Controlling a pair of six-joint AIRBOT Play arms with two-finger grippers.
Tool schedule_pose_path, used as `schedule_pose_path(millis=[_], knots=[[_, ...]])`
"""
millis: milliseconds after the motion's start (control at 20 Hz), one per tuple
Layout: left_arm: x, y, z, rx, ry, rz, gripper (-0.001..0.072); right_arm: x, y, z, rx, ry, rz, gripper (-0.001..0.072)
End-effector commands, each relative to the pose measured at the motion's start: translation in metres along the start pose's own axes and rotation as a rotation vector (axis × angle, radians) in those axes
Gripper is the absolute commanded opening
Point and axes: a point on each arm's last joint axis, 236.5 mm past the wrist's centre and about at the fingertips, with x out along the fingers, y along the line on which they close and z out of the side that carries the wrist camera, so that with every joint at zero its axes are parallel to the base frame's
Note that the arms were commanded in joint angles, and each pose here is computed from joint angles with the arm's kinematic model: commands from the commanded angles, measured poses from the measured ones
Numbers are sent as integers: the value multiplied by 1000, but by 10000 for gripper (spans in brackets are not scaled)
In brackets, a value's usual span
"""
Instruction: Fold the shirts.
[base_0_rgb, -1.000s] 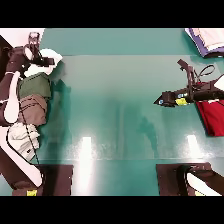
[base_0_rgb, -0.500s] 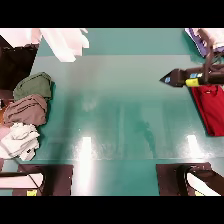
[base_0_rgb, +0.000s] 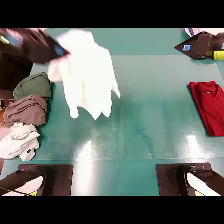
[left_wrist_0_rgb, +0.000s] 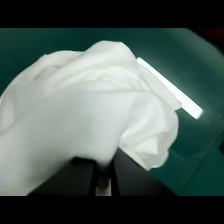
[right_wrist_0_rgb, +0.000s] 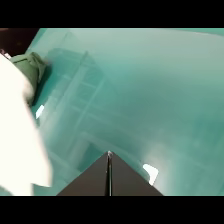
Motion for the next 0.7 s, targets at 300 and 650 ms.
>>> schedule_pose_path(millis=[300, 650], knots=[[66, 90, -157, -417, 313, 123, 599, -12, 12, -14, -29, 78, 18, 19], [102, 24, -267, -599, 454, -34, 601, -10, 10, -14, -26, 81, 16, 19]])
